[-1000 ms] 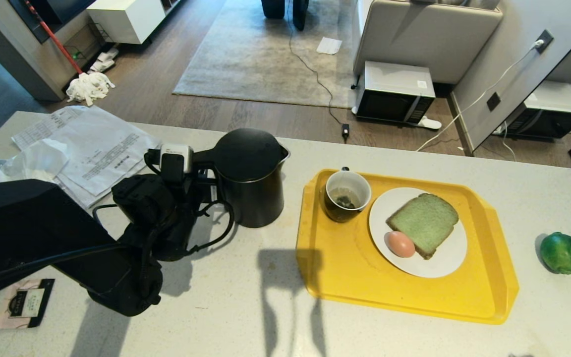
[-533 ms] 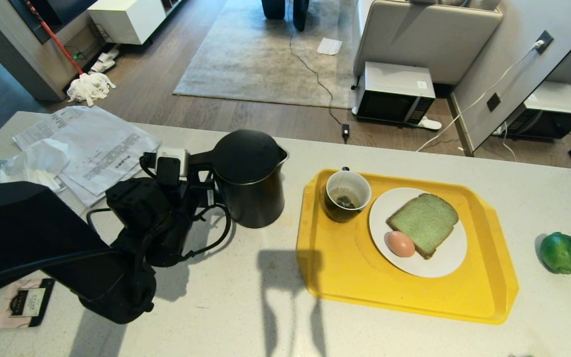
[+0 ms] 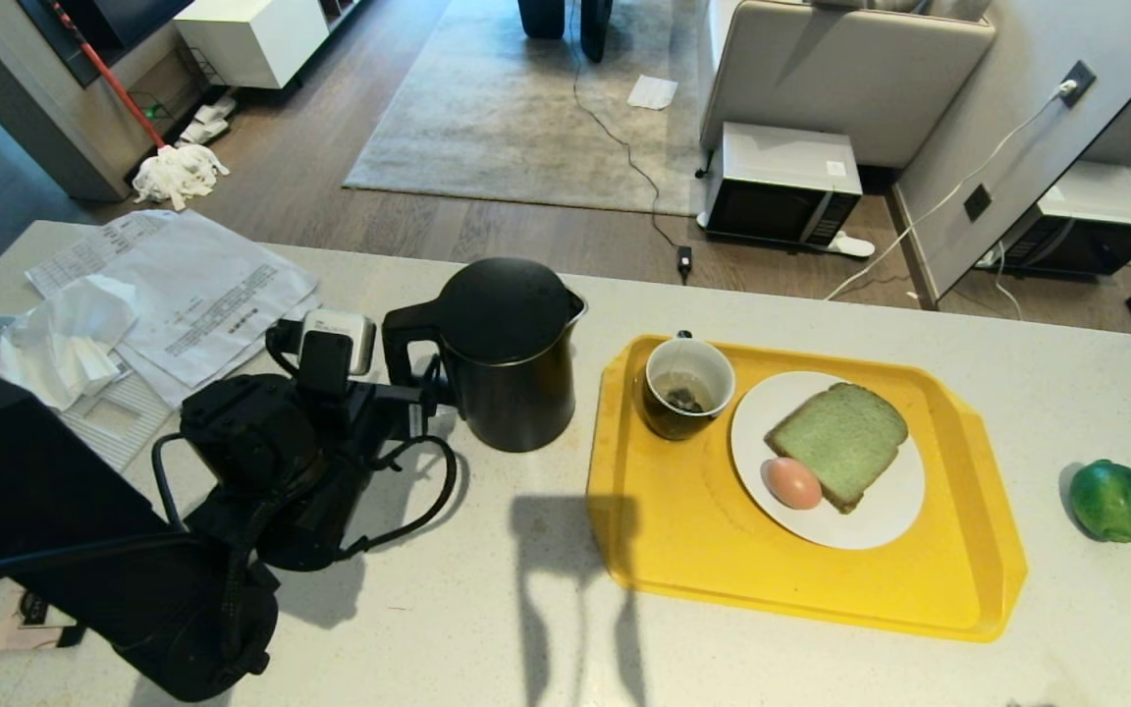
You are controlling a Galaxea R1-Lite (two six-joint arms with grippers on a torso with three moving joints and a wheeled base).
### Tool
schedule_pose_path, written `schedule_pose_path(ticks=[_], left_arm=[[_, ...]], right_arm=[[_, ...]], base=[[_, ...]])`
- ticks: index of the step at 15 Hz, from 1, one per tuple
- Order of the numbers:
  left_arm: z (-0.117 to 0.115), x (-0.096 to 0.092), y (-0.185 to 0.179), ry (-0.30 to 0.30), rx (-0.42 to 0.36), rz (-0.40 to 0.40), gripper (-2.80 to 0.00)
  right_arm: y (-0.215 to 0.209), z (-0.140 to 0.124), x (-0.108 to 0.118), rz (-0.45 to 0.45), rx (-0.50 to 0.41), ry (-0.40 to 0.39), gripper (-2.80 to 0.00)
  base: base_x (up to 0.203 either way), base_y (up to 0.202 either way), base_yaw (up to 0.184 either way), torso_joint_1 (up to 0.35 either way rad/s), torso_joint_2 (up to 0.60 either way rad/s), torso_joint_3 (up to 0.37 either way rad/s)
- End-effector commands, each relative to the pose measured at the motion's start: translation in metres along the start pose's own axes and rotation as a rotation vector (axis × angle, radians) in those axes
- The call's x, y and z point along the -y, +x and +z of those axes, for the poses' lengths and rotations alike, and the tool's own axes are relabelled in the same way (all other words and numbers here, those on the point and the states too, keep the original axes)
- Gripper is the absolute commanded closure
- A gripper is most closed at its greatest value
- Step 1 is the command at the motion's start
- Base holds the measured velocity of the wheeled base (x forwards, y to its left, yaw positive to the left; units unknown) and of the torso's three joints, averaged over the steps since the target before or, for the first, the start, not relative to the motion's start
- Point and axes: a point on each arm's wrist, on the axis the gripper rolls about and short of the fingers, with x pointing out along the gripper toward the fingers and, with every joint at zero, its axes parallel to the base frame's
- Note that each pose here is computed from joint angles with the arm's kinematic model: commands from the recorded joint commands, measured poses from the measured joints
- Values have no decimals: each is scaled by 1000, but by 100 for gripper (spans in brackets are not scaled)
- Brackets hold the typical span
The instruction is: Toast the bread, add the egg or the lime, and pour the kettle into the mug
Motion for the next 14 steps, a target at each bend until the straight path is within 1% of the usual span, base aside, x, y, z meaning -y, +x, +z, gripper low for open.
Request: schedule_pose_path(ticks=[1,3,5,6,8,9,10,12,14], left_arm=[[5,0,-16,-1,-2,-21,-280],[8,-2,-33,6,-18,-39,-280],[15,-5,-50,9,-15,-55,-280],[21,-6,-58,5,-2,-62,-280],[39,-7,-73,-8,53,-80,-280],[52,-10,-81,-10,96,-79,-217],[67,-13,-88,-14,149,-72,0],[91,-21,-98,-14,234,-51,0],[107,-29,-109,-12,268,-49,0]], right_arm=[[0,0,0,1,-2,0,0],[0,0,0,1,-2,0,0],[0,0,0,1,0,0,0],[0,0,0,1,-2,0,0],[0,0,0,1,-2,0,0],[0,0,0,1,-2,0,0],[0,0,0,1,-2,0,0],[0,0,0,1,-2,0,0],[0,0,0,1,-2,0,0]], base=[[0,0,0,0,0,0],[0,0,0,0,0,0],[0,0,0,0,0,0],[0,0,0,0,0,0],[0,0,0,0,0,0],[0,0,0,0,0,0],[0,0,0,0,0,0],[0,0,0,0,0,0],[0,0,0,0,0,0]])
